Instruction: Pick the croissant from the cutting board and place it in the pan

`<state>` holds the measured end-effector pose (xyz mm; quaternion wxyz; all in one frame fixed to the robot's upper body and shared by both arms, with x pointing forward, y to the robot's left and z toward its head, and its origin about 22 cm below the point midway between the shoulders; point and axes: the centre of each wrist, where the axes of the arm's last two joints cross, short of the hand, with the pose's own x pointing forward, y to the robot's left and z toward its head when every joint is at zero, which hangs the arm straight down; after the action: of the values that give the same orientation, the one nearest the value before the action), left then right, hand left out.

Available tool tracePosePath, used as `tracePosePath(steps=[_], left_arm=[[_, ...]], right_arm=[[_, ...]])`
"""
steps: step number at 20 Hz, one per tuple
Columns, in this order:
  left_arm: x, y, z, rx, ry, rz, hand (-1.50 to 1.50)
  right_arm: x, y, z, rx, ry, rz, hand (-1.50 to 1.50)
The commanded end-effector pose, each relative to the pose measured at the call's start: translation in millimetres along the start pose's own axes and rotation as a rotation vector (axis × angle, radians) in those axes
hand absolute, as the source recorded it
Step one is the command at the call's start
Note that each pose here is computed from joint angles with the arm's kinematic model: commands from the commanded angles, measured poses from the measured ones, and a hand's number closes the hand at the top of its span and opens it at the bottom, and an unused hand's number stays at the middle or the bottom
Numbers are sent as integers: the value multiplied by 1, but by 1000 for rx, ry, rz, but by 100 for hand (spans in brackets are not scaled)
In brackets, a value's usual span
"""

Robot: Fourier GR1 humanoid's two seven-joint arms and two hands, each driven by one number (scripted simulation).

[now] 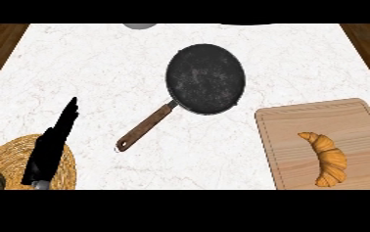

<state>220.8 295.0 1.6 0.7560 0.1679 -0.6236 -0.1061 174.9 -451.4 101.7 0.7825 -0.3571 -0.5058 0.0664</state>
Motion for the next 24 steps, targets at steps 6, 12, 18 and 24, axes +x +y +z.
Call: tracePosePath(steps=[6,12,18,24], left_arm=[[12,4,-8,-25,-39,-7,0],[29,-16,8,-38,-34,9,0],[0,-20,-3,-45,-36,-14,0],[7,-24,2,-47,-46,-10,0]], right_arm=[[63,-12,20,296,-4,165,-150],[90,-1,5,327,75,251,-150],[107,29,-9,459,151,325,-150],[137,37,-7,508,216,475,-150]])
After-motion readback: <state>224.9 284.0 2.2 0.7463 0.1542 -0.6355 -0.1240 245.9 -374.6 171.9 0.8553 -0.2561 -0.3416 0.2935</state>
